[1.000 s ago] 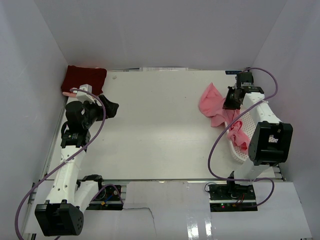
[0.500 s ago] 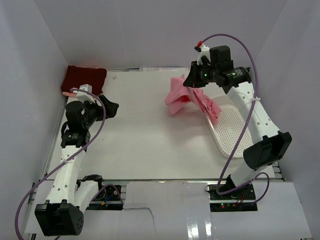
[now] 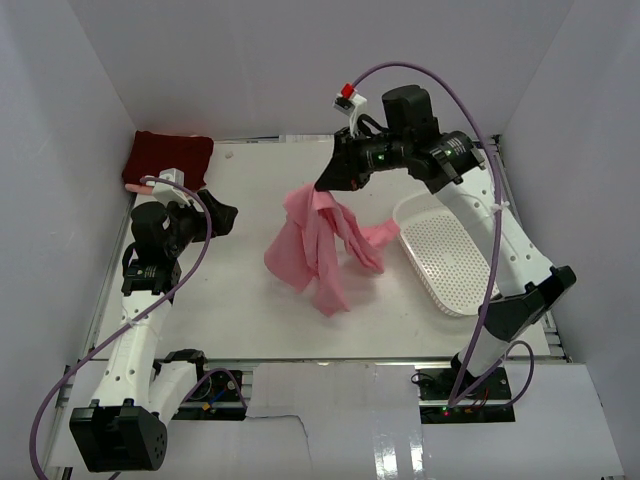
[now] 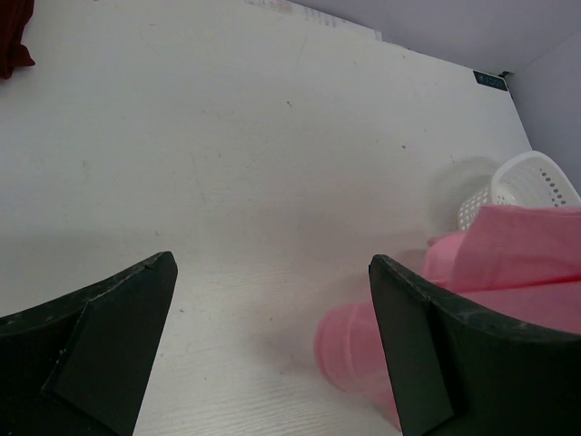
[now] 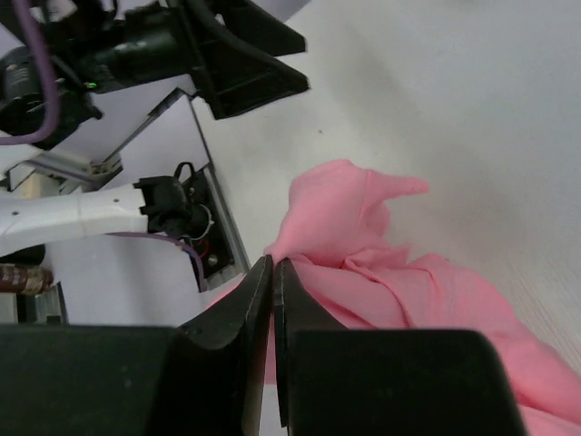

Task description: Fold and stack the t-shirts

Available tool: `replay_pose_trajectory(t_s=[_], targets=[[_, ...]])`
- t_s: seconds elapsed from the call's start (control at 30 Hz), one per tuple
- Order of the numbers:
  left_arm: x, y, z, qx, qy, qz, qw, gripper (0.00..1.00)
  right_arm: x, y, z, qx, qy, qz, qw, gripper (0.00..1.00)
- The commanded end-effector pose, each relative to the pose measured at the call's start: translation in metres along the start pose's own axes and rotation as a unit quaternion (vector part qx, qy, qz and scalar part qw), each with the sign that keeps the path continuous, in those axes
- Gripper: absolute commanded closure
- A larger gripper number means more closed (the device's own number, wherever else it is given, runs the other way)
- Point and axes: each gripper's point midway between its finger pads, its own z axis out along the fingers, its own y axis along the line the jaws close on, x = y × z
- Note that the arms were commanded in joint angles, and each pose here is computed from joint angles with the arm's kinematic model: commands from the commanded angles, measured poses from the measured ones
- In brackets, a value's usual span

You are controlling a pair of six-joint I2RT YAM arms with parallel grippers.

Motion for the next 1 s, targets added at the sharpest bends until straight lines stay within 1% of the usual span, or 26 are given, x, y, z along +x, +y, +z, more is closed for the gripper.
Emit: replay_pose_trajectory(t_s=[0.0, 0.1, 0.17, 0.2, 0.27, 0.3, 0.33, 0.4, 0.43, 0.47, 0.53, 0.57, 0.6, 0.63, 0.67, 0.73, 0.77, 0.83, 0.9, 0.97], targets=[[-0.008, -0.006, 0.0, 0.013, -0.011, 0.006, 1.0, 0.02, -0.055, 0.057, -0.022, -0.082, -0.069, -0.077, 0.991, 0.92], [-0.008, -0.006, 0.0, 0.012, -0.012, 0.007, 1.0, 0.02, -0.059, 0.062, -0.016, -0.112, -0.064, -0.065, 0.989, 0.92], [-0.009, -0.005, -0.001, 0.01, -0.014, 0.007, 1.0, 0.02, -0.043, 0.062, -0.006, -0.133, -0.047, -0.041, 0.989, 0.92], [-0.009, -0.005, -0.001, 0.009, -0.014, 0.008, 1.0, 0.02, -0.019, 0.045, 0.015, -0.129, -0.024, -0.016, 0.991, 0.91], [-0.01, -0.005, -0.002, 0.008, -0.017, 0.009, 1.0, 0.02, 0.009, 0.029, 0.031, -0.115, 0.001, 0.011, 0.993, 0.76], [-0.01, -0.005, -0.003, 0.007, -0.017, 0.009, 1.0, 0.02, 0.025, 0.019, 0.04, -0.108, 0.016, 0.023, 0.994, 0.65], [-0.01, -0.005, -0.003, 0.007, -0.017, 0.009, 1.0, 0.02, 0.052, 0.004, 0.05, -0.093, 0.047, 0.05, 0.993, 0.46], [-0.01, -0.005, -0.003, 0.008, -0.018, 0.009, 1.0, 0.02, 0.076, -0.028, 0.058, -0.023, 0.07, 0.062, 0.995, 0.38], [-0.011, -0.005, -0.003, 0.008, -0.018, 0.009, 1.0, 0.02, 0.097, -0.044, 0.057, 0.021, 0.098, 0.083, 0.992, 0.35], [-0.009, -0.005, -0.003, 0.009, -0.016, 0.009, 1.0, 0.02, 0.105, -0.075, 0.053, 0.108, 0.106, 0.082, 0.985, 0.34], [-0.01, -0.006, -0.003, 0.009, -0.017, 0.009, 1.0, 0.02, 0.125, -0.103, 0.043, 0.192, 0.134, 0.092, 0.968, 0.32], [-0.01, -0.005, -0.003, 0.009, -0.017, 0.01, 1.0, 0.02, 0.144, -0.12, 0.032, 0.245, 0.163, 0.099, 0.951, 0.32], [-0.01, -0.005, -0.003, 0.008, -0.017, 0.01, 1.0, 0.02, 0.162, -0.129, 0.024, 0.275, 0.186, 0.103, 0.938, 0.32], [-0.01, -0.005, -0.003, 0.008, -0.017, 0.01, 1.0, 0.02, 0.162, -0.129, 0.024, 0.276, 0.186, 0.105, 0.937, 0.32], [-0.01, -0.005, -0.003, 0.008, -0.017, 0.009, 1.0, 0.02, 0.179, -0.133, 0.015, 0.294, 0.205, 0.113, 0.926, 0.32], [-0.01, -0.005, -0.002, 0.008, -0.016, 0.009, 1.0, 0.02, 0.194, -0.133, 0.007, 0.312, 0.215, 0.124, 0.917, 0.32], [-0.01, -0.005, -0.002, 0.008, -0.016, 0.009, 1.0, 0.02, 0.207, -0.138, -0.005, 0.34, 0.221, 0.124, 0.906, 0.32], [-0.01, -0.005, -0.003, 0.009, -0.017, 0.01, 1.0, 0.02, 0.212, -0.142, -0.025, 0.382, 0.212, 0.116, 0.892, 0.31], [-0.01, -0.006, -0.002, 0.01, -0.016, 0.008, 1.0, 0.02, 0.23, -0.149, -0.04, 0.416, 0.222, 0.117, 0.874, 0.31], [-0.009, -0.006, -0.001, 0.012, -0.013, 0.007, 1.0, 0.02, 0.235, -0.154, -0.055, 0.45, 0.217, 0.118, 0.858, 0.28]])
